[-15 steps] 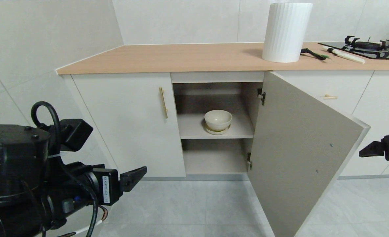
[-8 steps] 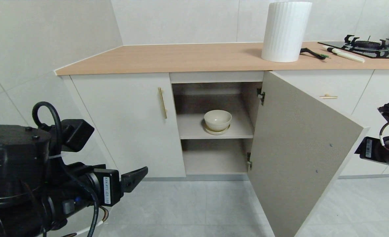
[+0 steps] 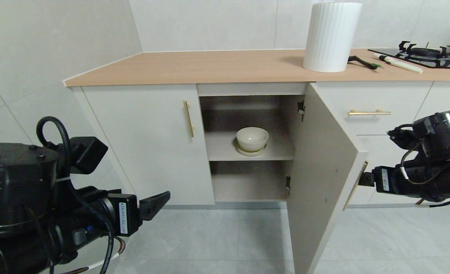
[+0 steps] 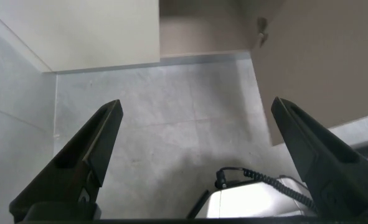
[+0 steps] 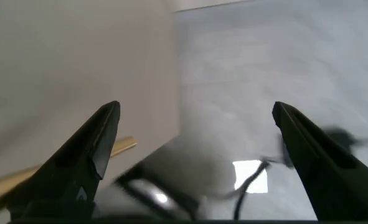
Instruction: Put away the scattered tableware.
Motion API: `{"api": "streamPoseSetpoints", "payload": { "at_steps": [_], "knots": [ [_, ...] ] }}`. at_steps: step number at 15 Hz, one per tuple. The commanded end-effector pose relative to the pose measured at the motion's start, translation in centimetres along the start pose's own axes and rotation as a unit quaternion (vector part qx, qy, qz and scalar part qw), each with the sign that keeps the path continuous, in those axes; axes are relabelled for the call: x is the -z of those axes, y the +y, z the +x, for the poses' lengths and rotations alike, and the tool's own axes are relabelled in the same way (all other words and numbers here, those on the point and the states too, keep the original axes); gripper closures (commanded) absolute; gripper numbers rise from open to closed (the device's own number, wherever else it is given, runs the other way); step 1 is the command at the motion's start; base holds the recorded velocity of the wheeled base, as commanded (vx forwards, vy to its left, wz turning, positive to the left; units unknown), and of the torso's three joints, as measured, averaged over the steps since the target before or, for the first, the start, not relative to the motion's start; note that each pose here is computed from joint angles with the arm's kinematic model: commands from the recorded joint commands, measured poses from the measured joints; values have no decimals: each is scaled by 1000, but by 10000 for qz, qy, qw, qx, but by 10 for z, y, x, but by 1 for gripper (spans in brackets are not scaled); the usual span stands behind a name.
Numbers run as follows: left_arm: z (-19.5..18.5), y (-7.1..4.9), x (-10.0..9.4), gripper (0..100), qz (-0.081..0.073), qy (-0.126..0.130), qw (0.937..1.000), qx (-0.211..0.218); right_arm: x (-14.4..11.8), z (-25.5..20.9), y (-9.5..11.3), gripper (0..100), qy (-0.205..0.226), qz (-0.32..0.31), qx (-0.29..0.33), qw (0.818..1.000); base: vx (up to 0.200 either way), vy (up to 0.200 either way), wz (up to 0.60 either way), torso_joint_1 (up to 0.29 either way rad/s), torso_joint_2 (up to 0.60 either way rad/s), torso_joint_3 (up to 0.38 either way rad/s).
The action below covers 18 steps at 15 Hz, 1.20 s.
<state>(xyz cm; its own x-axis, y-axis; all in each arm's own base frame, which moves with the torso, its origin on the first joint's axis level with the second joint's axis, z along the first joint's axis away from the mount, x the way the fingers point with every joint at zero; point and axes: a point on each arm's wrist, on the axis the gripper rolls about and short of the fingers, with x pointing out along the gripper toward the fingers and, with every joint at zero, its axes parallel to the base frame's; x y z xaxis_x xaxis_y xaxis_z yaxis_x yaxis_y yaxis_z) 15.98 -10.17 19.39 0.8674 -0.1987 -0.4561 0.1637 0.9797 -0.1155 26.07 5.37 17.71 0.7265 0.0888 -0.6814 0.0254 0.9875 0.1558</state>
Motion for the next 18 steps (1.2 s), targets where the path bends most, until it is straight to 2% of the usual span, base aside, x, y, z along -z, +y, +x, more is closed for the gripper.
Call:
{"api": "streamPoseSetpoints", "payload": {
  "at_steps": [1, 3, 4, 6, 9, 18],
  "knots": [
    [1, 0, 0, 0, 0, 7, 10000, -5, 1, 24, 28, 0, 166, -267, -386, 9988, 0, 0, 0, 0, 0, 0],
    [1, 0, 0, 0, -11, 0, 10000, -3, 2, 37, 46, 0, 164, -369, -592, 9974, 0, 0, 0, 0, 0, 0],
    [1, 0, 0, 0, -11, 0, 10000, -3, 6, 49, 66, 0, 179, -499, -799, 9954, 0, 0, 0, 0, 0, 0],
    [1, 0, 0, 0, -8, 7, 10000, -5, 13, 62, 86, 0, 135, -582, -1027, 9929, 0, 0, 0, 0, 0, 0],
    [3, -1, 1, 0, 5, 39, 10000, -23, 23, 86, 108, 0, -101, -289, -1327, 9907, 0, 0, 0, 0, 0, 0],
    [0, -2, 0, 0, 22, 0, 10000, 23, 29, 103, 116, 0, -321, -59, -1349, 9903, 0, 0, 0, 0, 0, 0]
  ]
}}
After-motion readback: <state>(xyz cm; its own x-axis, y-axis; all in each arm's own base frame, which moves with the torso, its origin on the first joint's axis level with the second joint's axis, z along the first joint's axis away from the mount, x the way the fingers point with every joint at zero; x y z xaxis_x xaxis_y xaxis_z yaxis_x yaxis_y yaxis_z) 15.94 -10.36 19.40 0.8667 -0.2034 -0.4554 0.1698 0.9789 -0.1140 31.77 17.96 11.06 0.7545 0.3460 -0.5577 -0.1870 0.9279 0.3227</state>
